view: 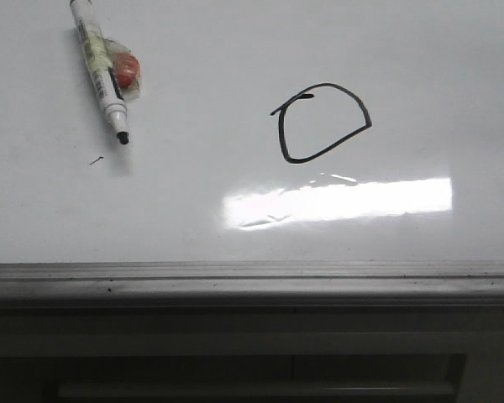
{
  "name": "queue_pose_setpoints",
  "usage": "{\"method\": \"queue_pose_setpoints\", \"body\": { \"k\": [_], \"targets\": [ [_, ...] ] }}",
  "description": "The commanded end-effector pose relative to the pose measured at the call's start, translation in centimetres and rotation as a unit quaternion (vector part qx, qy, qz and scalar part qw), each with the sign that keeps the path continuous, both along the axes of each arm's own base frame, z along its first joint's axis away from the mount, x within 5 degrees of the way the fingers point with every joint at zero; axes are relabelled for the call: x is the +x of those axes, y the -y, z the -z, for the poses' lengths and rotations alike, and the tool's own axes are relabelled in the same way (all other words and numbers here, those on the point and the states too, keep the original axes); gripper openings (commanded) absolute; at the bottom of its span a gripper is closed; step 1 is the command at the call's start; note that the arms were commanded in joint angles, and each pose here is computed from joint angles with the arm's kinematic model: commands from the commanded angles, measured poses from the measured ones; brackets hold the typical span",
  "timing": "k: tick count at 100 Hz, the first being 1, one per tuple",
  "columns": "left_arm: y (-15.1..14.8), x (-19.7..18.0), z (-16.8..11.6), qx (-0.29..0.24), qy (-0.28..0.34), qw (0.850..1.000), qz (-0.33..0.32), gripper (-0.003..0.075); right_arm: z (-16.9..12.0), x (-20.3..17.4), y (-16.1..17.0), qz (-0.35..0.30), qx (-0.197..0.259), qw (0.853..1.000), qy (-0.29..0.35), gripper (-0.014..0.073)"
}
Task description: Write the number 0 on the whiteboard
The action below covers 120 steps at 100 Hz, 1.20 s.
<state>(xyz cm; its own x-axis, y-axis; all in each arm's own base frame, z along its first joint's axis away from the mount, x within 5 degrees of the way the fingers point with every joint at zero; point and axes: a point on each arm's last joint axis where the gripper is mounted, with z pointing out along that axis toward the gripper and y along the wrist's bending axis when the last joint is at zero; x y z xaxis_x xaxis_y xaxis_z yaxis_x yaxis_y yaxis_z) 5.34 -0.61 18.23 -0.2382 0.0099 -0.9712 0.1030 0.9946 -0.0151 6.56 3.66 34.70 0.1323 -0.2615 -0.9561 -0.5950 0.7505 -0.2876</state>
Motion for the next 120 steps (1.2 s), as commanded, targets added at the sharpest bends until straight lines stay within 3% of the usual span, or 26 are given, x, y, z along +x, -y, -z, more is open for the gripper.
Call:
{"method": "queue_pose_setpoints", "body": {
  "k": [1, 23, 38, 49, 65, 86, 100, 120],
  "targets": [
    [0.0, 0.0, 0.5, -0.007, 0.02, 1.0, -0.001, -0.002, -1.2, -0.1, 0.0, -0.006, 0.008, 0.999, 0.034, -0.0057],
    [0.0, 0.0, 0.5, -0.007, 0.02, 1.0, -0.001, -0.002, -0.5, 0.0, -0.2, -0.006, -0.003, 1.0, 0.03, -0.0057],
    [0.0, 0.0, 0.5, -0.007, 0.02, 1.0, -0.001, -0.002, 2.0, 0.5, -0.4, 0.024, -0.035, 0.999, 0.002, -0.0057],
    [0.0, 0.0, 0.5, -0.007, 0.02, 1.0, -0.001, -0.002, 3.5, 0.5, -0.5, 0.044, 0.009, 0.997, -0.069, -0.0057],
    [0.0, 0.0, 0.5, -0.007, 0.02, 1.0, -0.001, -0.002, 5.9, 1.0, -0.7, 0.071, 0.058, 0.993, -0.08, -0.0057],
    [0.0, 0.0, 0.5, -0.007, 0.02, 1.0, -0.001, -0.002, 11.5, 1.6, 0.5, 0.144, 0.101, 0.984, -0.009, -0.0057],
    [0.0, 0.0, 0.5, -0.007, 0.02, 1.0, -0.001, -0.002, 14.9, 0.5, 1.6, 0.19, 0.1, 0.975, -0.053, -0.0057],
    [0.0, 0.0, 0.5, -0.007, 0.021, 1.0, -0.001, -0.002, 16.8, -1.3, 2.9, 0.24, 0.075, 0.961, -0.115, -0.0058]
  ]
}}
